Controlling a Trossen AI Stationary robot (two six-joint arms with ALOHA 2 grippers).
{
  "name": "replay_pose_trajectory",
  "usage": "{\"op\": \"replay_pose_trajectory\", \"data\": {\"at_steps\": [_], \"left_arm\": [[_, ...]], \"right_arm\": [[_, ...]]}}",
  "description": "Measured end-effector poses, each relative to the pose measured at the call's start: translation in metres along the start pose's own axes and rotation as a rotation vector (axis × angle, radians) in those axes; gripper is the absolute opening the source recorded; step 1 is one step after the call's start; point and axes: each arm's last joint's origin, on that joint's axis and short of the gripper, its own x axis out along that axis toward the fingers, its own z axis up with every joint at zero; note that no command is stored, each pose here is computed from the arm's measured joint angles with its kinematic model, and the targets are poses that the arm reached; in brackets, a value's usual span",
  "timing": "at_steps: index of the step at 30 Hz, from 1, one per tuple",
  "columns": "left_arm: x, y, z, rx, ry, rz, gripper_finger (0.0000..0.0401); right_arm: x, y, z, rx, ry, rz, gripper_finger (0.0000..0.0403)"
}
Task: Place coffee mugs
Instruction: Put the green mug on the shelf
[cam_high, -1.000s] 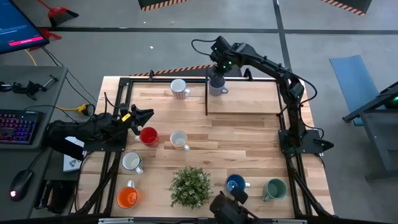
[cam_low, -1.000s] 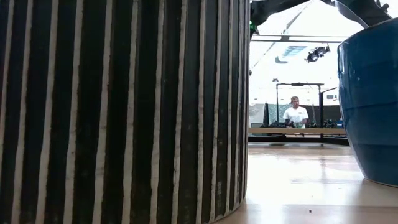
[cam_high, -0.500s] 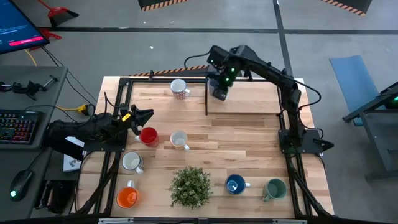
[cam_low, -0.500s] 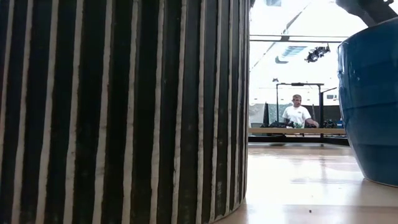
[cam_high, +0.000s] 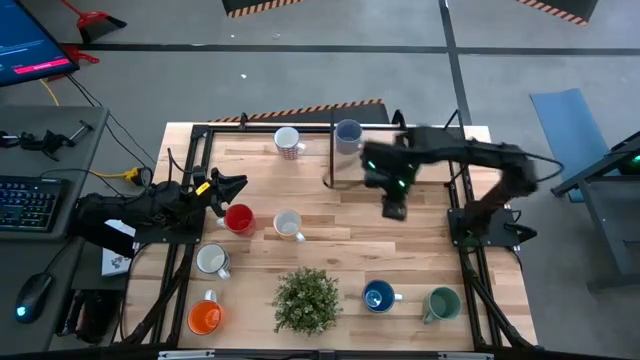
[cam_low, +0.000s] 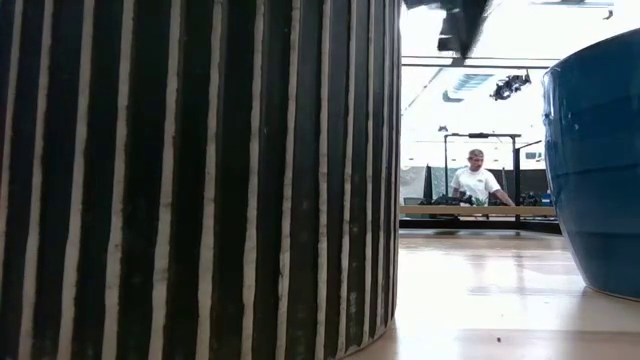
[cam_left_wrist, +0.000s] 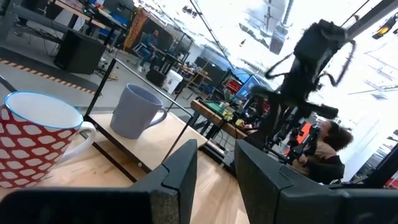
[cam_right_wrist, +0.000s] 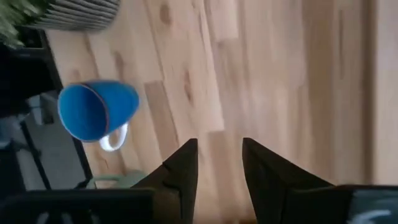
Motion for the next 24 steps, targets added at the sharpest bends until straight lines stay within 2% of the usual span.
{"op": "replay_pose_trajectory", "data": {"at_steps": [8,16,24], "left_arm": [[0.0,0.0,0.0,-0.017,0.0,0.0,0.0097],[0.0,0.0,0.0,-0.017,0.001,0.0,0.0097],[0.0,0.0,0.0,-0.016,0.002,0.001,0.0097]], "right_arm": [[0.03,0.035,-0.071,0.223,-0.181,0.049,0.0106],[0.061,0.069,-0.119,0.262,-0.048,0.084,0.0106],[0.066,0.102,-0.151,0.258,-0.012,0.079,0.0106]]}}
